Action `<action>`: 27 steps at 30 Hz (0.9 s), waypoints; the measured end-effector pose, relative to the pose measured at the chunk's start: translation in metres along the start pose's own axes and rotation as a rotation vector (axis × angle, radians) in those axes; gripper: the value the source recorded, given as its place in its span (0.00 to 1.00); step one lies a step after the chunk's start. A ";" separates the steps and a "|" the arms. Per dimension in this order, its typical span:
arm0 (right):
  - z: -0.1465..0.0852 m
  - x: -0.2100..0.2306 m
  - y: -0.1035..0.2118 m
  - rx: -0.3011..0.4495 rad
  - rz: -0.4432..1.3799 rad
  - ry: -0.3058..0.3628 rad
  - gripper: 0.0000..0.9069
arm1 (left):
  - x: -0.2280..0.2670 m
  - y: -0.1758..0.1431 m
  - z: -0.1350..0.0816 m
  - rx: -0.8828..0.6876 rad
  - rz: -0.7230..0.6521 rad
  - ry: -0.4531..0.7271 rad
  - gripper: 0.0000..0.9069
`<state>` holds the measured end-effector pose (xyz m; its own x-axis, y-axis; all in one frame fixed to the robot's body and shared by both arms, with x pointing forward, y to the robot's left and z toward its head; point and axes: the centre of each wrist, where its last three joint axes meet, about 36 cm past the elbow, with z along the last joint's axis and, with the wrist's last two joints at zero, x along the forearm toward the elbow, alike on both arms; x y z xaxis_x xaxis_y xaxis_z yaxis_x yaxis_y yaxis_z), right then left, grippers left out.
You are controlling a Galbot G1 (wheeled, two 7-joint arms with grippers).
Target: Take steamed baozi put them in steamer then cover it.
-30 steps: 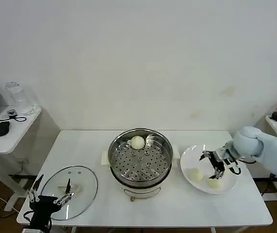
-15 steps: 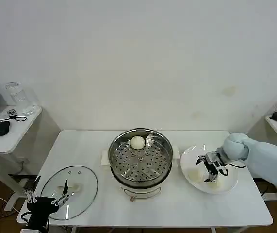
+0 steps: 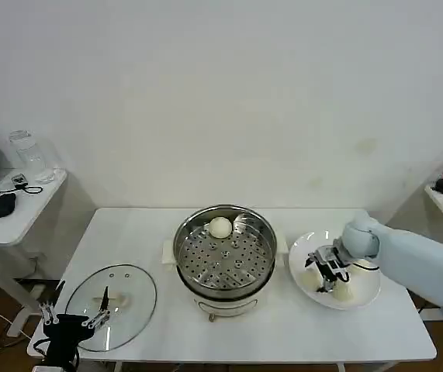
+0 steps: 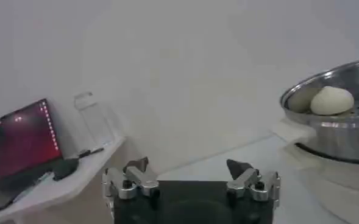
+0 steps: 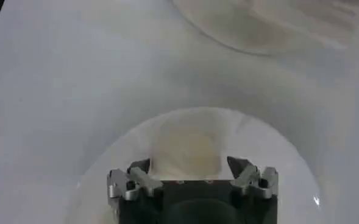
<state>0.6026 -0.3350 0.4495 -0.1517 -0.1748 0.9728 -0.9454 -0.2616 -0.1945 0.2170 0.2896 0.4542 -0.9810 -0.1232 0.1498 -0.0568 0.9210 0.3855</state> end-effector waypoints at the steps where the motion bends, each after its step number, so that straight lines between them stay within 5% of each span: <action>1: 0.000 0.000 0.000 0.000 0.000 0.001 0.73 | 0.000 0.000 0.000 0.000 0.000 0.000 1.00; 15: 0.006 0.031 -0.012 -0.006 0.023 0.008 0.70 | -0.001 -0.001 -0.002 0.003 0.006 -0.008 1.00; 27: -0.033 0.153 -0.073 0.067 0.177 0.017 0.72 | -0.009 -0.004 -0.003 -0.005 0.026 -0.026 1.00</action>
<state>0.6389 -0.3112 0.6169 -0.3193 -0.2083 0.9245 -0.8824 -0.2905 -0.3702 0.2261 0.2858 0.4540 -0.9867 -0.0892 0.1362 -0.0301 0.9220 0.3861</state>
